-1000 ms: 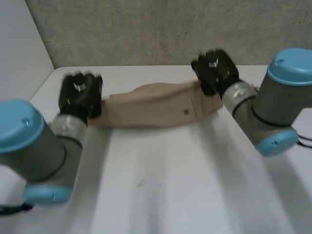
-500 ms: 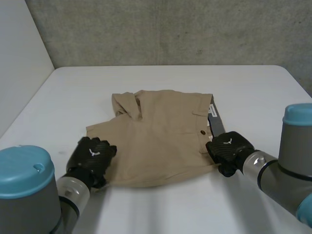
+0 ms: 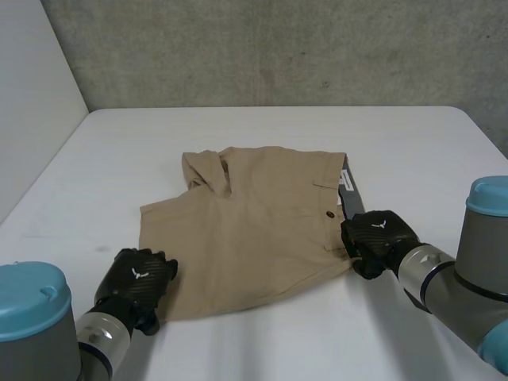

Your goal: Fold the shorts.

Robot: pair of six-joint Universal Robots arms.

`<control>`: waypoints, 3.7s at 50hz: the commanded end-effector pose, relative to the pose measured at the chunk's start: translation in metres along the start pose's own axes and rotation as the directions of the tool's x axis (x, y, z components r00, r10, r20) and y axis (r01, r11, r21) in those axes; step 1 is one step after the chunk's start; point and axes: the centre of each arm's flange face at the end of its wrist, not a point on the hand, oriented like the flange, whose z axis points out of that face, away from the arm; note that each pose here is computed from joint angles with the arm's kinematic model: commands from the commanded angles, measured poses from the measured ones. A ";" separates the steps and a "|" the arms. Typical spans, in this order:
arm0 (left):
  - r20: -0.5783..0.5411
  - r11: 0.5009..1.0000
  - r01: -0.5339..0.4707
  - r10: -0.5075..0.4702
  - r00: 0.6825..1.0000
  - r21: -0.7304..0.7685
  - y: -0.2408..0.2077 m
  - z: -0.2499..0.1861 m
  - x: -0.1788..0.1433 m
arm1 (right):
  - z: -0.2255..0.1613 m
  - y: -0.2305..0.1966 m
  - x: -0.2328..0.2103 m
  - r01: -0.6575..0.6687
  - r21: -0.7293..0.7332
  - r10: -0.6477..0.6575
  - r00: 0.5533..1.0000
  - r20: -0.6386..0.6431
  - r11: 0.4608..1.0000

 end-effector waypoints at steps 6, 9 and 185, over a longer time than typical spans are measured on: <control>0.029 1.000 0.031 -0.031 0.999 -0.004 0.004 0.009 -0.011 | 0.000 0.000 0.001 -0.001 0.002 0.001 1.000 -0.002 1.000; 0.019 0.999 0.032 -0.032 0.999 0.002 0.004 0.010 -0.010 | 0.001 0.000 0.002 -0.001 0.003 0.001 1.000 -0.004 1.000; 0.081 0.957 0.206 -0.226 0.971 0.202 -0.048 0.066 -0.028 | 0.066 -0.031 0.004 0.352 0.122 -0.335 0.932 -0.142 0.928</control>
